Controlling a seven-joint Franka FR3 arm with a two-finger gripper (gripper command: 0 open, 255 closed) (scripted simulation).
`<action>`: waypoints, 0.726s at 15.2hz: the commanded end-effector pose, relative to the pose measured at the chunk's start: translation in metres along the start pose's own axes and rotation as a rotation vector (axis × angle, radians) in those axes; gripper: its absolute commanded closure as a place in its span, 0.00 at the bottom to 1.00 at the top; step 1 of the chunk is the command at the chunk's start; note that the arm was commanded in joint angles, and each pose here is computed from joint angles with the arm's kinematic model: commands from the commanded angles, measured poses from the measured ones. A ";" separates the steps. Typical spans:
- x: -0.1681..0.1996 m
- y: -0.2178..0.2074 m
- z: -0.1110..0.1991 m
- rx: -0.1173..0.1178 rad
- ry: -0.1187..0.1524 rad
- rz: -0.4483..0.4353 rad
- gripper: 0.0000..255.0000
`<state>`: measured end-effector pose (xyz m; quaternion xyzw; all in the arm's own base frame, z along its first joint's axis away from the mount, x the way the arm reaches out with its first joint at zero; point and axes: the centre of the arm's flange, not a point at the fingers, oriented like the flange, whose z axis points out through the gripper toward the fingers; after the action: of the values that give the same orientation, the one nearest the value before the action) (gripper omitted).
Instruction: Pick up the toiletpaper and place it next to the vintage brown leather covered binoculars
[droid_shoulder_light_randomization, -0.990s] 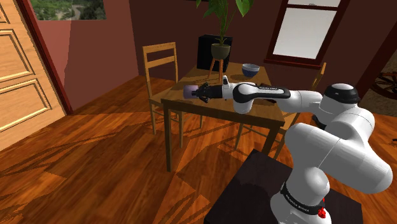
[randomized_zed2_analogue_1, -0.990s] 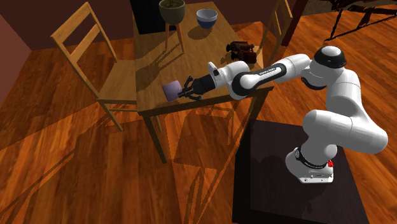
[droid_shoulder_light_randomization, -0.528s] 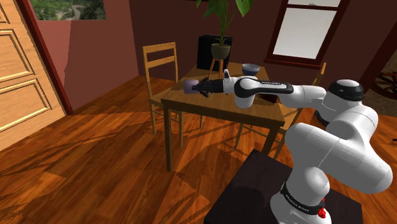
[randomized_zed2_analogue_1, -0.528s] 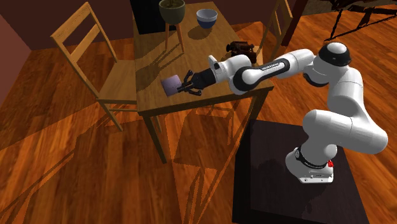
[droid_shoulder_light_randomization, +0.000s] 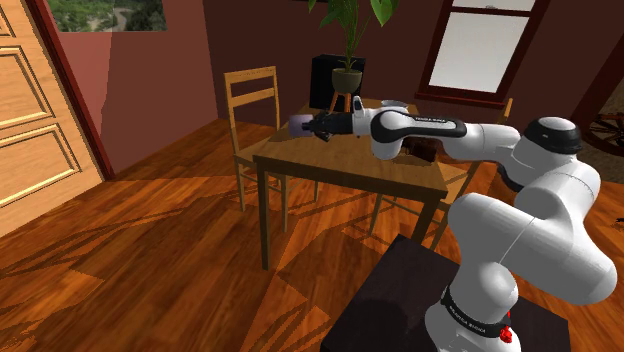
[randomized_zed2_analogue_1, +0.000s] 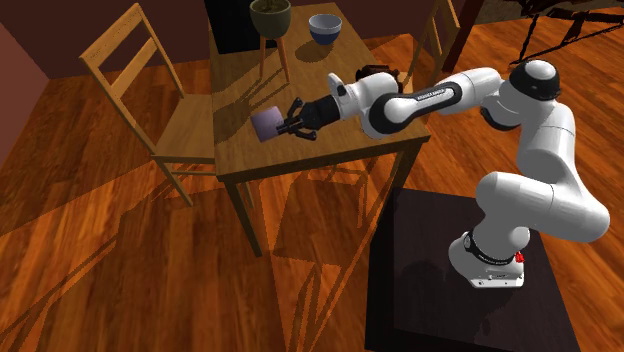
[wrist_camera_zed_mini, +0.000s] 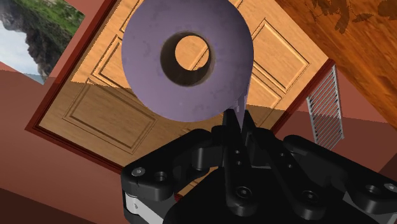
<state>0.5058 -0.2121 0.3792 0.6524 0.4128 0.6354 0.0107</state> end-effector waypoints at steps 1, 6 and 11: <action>0.008 0.005 -0.003 0.000 0.000 0.000 1.00; 0.030 0.020 -0.008 0.000 0.000 0.000 1.00; 0.052 0.034 -0.013 0.000 0.000 0.000 1.00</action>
<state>0.5054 -0.2124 0.4369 0.6525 0.4129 0.6354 0.0107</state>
